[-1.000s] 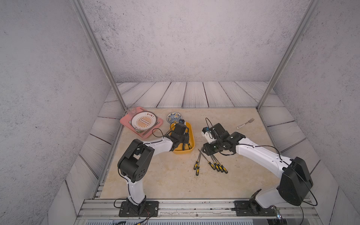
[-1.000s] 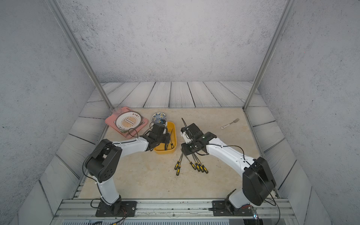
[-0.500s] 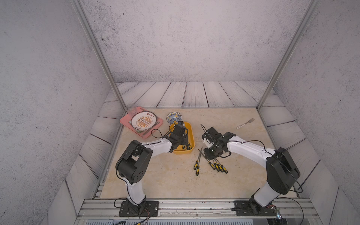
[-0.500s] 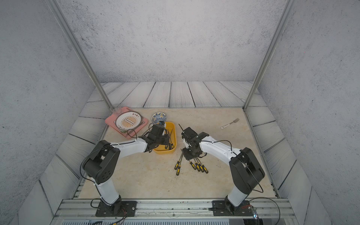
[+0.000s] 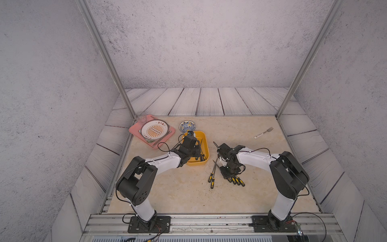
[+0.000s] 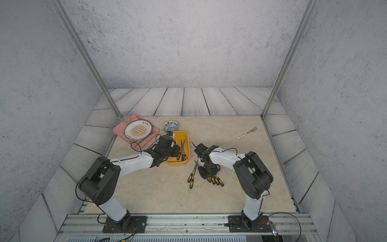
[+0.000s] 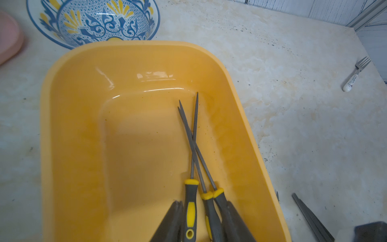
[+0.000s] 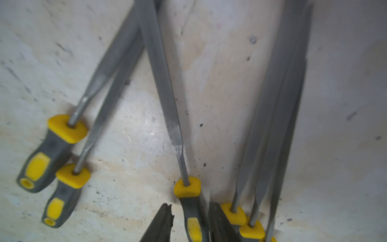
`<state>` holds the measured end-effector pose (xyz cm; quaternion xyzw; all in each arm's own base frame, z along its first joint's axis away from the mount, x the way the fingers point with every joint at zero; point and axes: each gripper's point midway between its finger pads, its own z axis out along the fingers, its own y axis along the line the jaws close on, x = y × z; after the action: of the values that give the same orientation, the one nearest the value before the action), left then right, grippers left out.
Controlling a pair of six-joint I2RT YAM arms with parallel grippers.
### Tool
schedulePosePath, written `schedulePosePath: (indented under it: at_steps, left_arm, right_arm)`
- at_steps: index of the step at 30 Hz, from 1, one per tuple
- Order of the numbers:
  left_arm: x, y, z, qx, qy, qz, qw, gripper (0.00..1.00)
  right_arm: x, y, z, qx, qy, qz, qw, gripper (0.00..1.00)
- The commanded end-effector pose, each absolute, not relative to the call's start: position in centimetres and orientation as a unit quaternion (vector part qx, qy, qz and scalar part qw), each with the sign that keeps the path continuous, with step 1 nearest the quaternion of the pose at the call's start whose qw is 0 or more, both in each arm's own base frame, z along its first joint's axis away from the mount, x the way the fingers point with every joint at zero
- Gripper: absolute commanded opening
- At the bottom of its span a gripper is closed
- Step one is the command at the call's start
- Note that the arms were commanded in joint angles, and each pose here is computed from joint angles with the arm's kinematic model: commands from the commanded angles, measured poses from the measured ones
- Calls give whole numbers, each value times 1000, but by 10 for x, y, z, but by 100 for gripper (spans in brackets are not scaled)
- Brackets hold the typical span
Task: Put the file tool into the storage box
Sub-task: Pick up the file tool from the center of the board, then place the file tool in the storage box.
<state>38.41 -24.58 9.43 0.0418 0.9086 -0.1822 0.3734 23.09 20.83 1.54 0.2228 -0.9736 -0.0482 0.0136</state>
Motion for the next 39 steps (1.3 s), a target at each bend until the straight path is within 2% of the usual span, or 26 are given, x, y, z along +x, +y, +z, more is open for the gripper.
schedulePosePath:
  at_steps: [1,4,8,12,20,28,35,39]
  left_arm:
    - [383,-248,108,37,901,-199,383,40]
    - [384,-252,112,37,899,-210,383,45]
    - [384,-258,119,38,895,-228,382,49]
    - [382,-266,121,45,891,-250,377,52]
    - [371,-297,132,64,869,-330,363,57]
    - [357,-333,124,79,860,-383,329,57]
    - [352,-343,120,83,857,-399,317,58]
    - [351,-348,126,82,847,-421,313,55]
  right_arm:
    - [222,206,5,224,-973,-47,35,35]
    - [219,206,0,224,-972,-50,45,29]
    - [220,208,2,224,-972,-54,40,0]
    - [229,210,17,223,-973,-60,12,0]
    - [247,236,74,235,-959,-134,-82,0]
    - [254,255,91,251,-949,-170,-89,0]
    - [269,264,109,251,-944,-177,-119,0]
    - [277,277,121,246,-939,-198,-133,0]
